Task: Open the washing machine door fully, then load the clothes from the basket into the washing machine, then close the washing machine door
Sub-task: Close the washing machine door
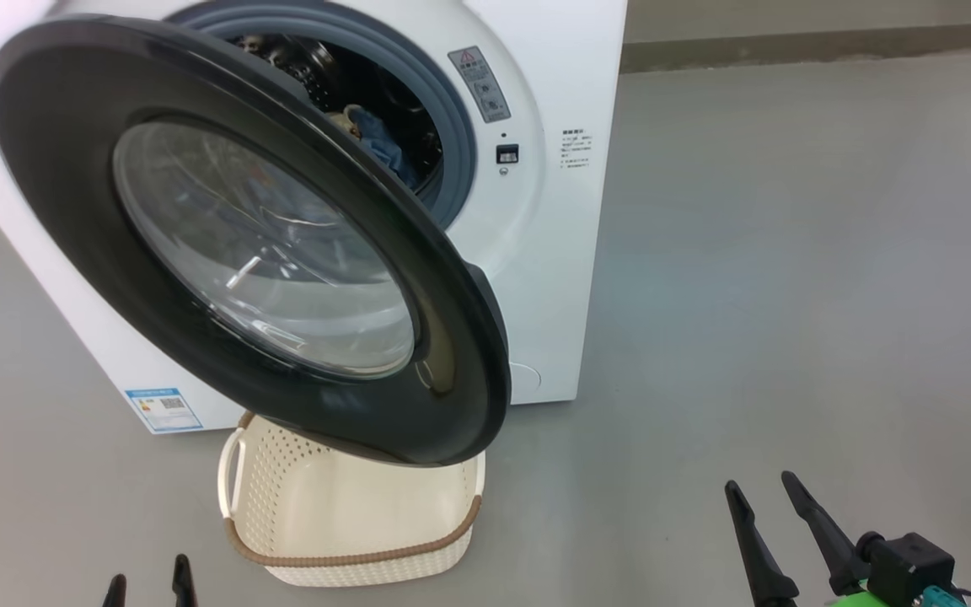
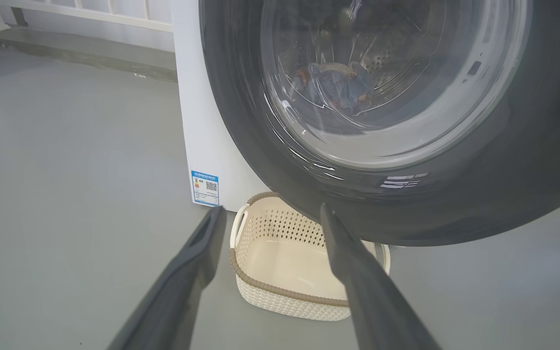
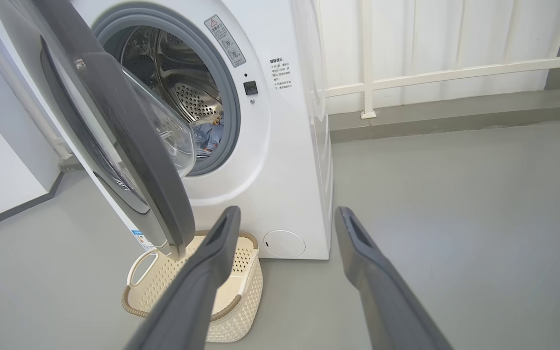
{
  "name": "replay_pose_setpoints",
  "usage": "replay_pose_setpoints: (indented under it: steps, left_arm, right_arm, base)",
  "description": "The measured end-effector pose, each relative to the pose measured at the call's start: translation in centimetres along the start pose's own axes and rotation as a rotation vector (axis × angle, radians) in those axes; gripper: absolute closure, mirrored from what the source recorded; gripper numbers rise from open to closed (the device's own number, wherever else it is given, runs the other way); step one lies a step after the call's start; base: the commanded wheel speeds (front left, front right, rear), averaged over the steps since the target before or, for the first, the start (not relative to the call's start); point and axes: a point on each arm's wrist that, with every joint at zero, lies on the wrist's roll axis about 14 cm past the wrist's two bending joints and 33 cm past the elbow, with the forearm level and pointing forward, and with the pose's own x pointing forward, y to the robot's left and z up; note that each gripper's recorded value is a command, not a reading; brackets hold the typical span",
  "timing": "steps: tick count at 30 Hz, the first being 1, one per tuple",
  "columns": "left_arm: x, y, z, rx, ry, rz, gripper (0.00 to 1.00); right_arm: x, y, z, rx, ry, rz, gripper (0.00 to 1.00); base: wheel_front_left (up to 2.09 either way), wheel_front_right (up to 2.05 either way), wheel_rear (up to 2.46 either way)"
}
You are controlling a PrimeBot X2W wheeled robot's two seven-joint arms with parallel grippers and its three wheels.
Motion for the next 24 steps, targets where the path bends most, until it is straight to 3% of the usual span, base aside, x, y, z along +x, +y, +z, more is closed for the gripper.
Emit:
replay_pose_setpoints:
  steps: [20, 21, 22, 23, 24]
  left_arm:
    - [-0.8, 1.7, 0.9, -0.001, -0.040, 0.039, 0.00]
    - [-0.8, 1.7, 0.9, -0.002, -0.040, 0.040, 0.00]
    - [-0.7, 1.7, 0.9, -0.002, -0.039, 0.040, 0.00]
    - [-0.7, 1.7, 0.9, -0.002, -0.039, 0.041, 0.00]
    - [-0.7, 1.7, 0.8, -0.003, -0.039, 0.038, 0.00]
  right_arm:
    - [-0.4, -1.1, -0.4, -0.027, 0.011, -0.043, 0.00]
    - [-0.4, -1.1, -0.4, -0.026, 0.012, -0.046, 0.14]
    - [-0.4, -1.2, -0.5, -0.025, 0.013, -0.050, 0.61]
    - [-0.4, -1.4, -0.5, -0.024, 0.013, -0.056, 1.00]
    - [-0.5, -1.5, -0.5, -0.023, 0.012, -0.060, 1.00]
  base:
    - [0.00, 0.00, 0.00]
    - [0.00, 0.00, 0.00]
    - [0.00, 0.00, 0.00]
    - [0.00, 0.00, 0.00]
    - [0.00, 0.00, 0.00]
